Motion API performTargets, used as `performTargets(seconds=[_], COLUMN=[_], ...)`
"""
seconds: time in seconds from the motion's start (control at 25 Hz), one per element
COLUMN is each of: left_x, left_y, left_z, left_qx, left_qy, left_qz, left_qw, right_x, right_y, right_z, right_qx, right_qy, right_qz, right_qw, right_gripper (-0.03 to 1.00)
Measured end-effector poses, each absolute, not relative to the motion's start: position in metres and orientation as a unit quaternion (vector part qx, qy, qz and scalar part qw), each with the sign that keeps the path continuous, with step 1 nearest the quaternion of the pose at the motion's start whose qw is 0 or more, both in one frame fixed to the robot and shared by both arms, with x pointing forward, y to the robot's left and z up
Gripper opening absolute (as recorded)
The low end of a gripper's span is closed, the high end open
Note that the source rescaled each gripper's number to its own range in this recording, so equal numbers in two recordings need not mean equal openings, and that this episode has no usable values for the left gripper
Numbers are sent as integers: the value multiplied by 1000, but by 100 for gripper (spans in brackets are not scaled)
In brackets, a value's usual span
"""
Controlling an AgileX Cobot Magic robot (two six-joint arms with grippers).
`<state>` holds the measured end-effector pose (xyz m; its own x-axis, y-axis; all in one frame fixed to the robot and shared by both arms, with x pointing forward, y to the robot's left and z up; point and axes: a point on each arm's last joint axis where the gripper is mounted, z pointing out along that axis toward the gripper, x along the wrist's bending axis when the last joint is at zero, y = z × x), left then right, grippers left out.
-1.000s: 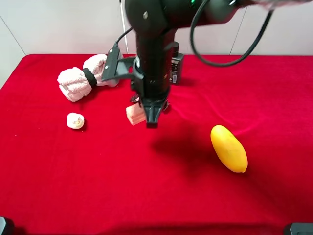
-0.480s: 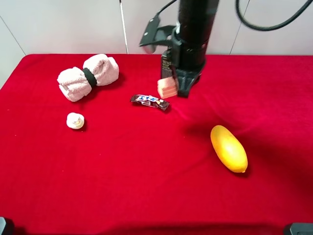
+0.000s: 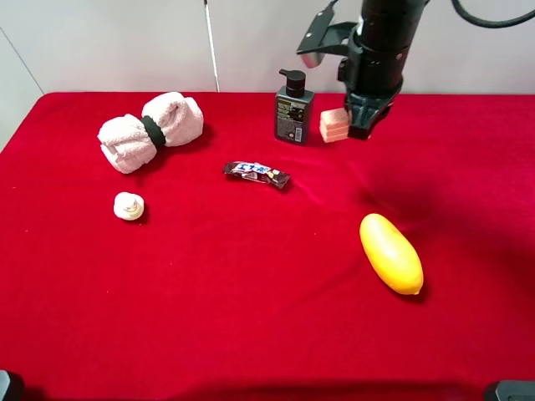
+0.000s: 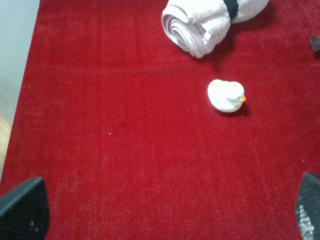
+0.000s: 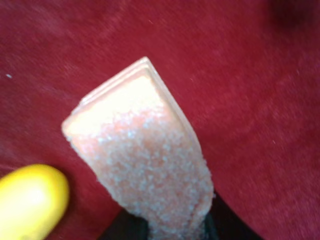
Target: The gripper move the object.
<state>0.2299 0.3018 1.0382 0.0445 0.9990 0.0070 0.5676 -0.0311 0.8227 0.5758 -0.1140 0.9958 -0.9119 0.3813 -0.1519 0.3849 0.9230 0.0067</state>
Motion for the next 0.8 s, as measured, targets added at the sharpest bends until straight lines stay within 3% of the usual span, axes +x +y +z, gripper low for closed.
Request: performTargets(seconds=[0.52,0.8], left_x=[230,230], left_y=[302,302], left_z=[1038,1038], left_qx=[641,641], left_qy=[611,611], left_qz=[323,323], left_qw=[334,334], right_x=[603,603], right_y=[-164,-182], right_z=[995,967], right_qx=[268,281], right_qy=[958,952], right_qz=[-10,-9], right_qw=[102,118], right_gripper=[0,0])
